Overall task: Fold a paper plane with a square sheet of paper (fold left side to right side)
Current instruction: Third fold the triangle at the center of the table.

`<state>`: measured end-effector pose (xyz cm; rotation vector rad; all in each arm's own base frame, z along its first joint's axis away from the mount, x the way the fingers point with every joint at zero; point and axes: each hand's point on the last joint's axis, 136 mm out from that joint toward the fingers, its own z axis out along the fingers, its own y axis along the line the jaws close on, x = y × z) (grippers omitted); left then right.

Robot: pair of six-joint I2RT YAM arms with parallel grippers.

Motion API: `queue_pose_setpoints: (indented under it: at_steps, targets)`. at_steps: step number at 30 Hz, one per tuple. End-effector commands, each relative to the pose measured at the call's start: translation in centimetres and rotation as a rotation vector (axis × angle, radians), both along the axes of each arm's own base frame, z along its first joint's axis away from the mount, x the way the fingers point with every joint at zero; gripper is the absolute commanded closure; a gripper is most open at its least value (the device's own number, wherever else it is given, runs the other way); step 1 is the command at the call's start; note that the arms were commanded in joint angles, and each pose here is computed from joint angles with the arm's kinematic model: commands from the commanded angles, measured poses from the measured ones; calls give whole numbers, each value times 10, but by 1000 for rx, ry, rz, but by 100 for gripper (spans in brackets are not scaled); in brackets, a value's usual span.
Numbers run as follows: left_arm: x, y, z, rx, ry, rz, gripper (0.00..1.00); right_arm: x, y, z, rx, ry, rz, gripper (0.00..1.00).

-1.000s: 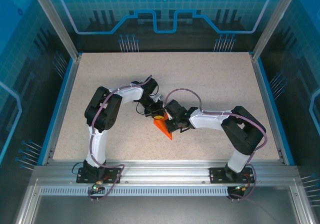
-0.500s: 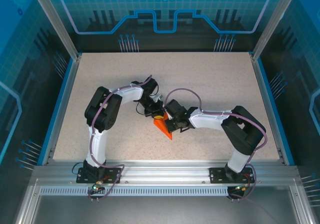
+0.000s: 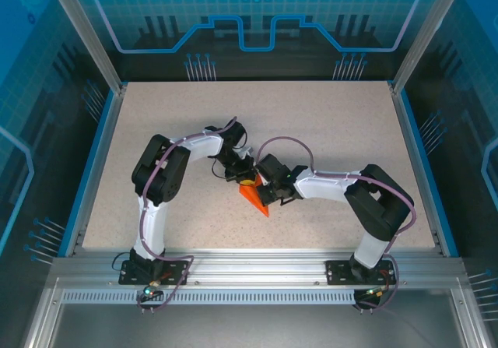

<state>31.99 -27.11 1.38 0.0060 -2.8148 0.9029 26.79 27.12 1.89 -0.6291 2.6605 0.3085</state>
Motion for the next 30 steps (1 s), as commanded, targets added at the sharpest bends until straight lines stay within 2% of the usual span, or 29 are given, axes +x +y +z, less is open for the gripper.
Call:
queue_pose_setpoints:
  at_steps: [1,17,30]
  targets:
    - [-19,9,-28,96,52,-29,92,7,0,3,-6,-4,-11,100]
    - [-15,6,-18,85,30,-30,88,-17,-8,-20,-42,81,19,100]
    - [28,3,19,37,-37,-10,81,-40,-19,-32,-74,152,50,100]
